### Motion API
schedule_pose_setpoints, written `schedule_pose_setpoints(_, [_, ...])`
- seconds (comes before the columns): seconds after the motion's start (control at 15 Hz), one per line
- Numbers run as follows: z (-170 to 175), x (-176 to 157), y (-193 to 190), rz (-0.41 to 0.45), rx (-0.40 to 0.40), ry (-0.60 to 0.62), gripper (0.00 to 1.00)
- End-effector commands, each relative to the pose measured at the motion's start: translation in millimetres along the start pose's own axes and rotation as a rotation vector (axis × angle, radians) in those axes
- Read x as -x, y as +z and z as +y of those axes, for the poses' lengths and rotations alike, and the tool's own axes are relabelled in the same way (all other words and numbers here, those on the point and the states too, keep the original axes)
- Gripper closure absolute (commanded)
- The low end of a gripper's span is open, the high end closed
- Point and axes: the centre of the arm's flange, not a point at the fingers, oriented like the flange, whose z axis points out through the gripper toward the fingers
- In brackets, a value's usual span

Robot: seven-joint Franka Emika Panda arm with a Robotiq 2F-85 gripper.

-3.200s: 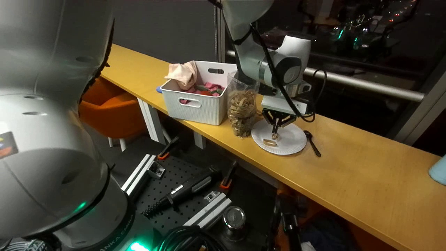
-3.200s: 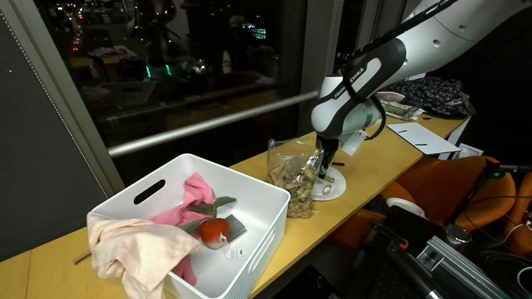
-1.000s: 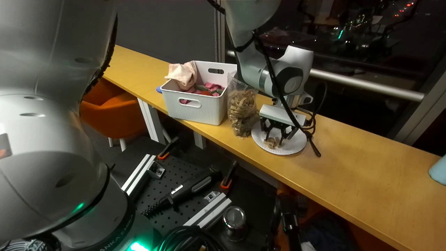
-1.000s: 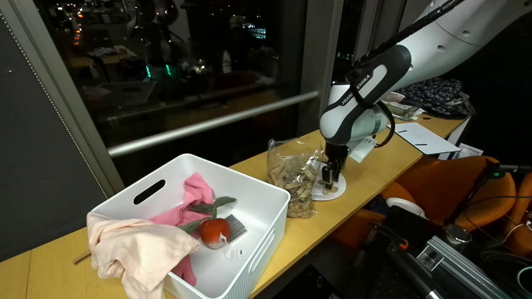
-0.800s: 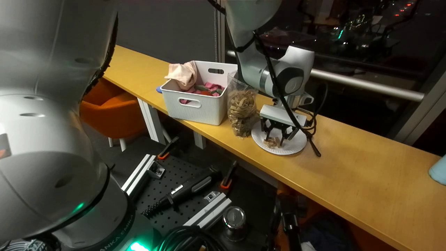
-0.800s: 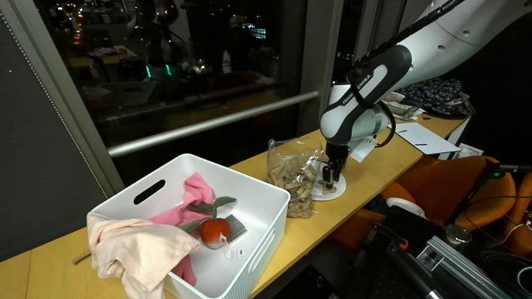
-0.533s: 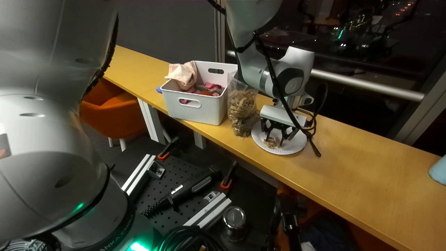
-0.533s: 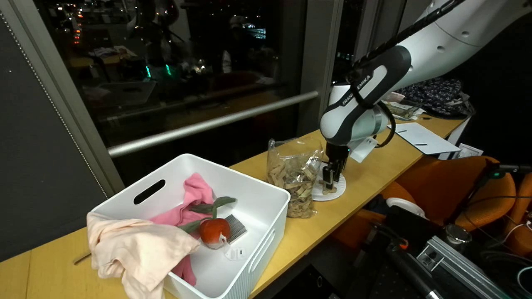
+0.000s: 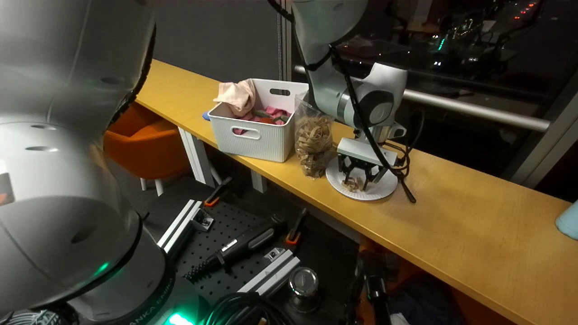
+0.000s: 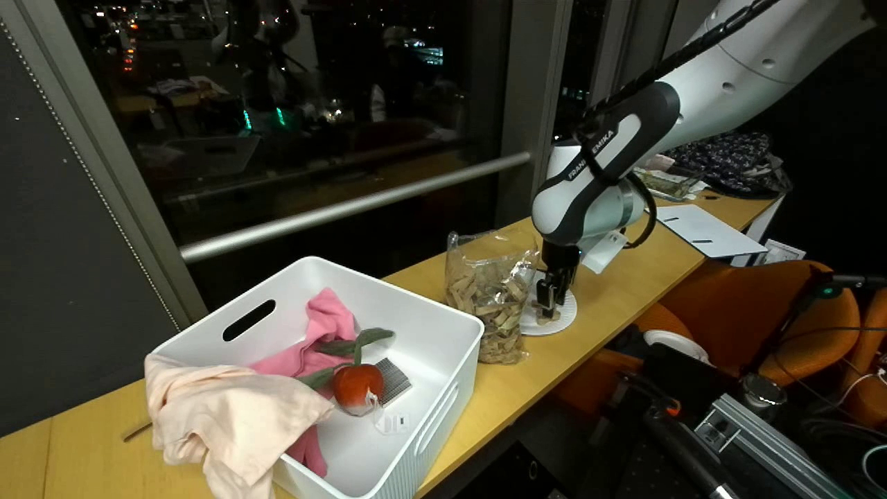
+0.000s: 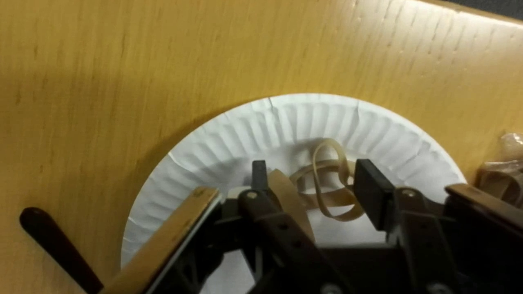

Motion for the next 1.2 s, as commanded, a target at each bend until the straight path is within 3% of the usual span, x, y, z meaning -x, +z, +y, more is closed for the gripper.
schedule_pose_setpoints(0.0, [7.5,-11.9,1.4,0.000,0.009,-0.012,0.42])
schedule_pose_setpoints(0.07, [7.5,-13.6,0.9,0.003,0.010,-0.015,0.43])
schedule_pose_setpoints(0.2, [7.3,-15.8,0.3,0.008,0.013,-0.017,0.67])
schedule_pose_setpoints(0.47, [7.1,-17.4,0.1,0.013,0.014,-0.018,0.98])
schedule_pose_setpoints(1.07, [6.4,-15.8,-3.5,0.017,0.018,-0.017,0.99])
schedule_pose_setpoints(1.13, [6.1,-17.8,-2.0,0.015,0.016,-0.019,0.88])
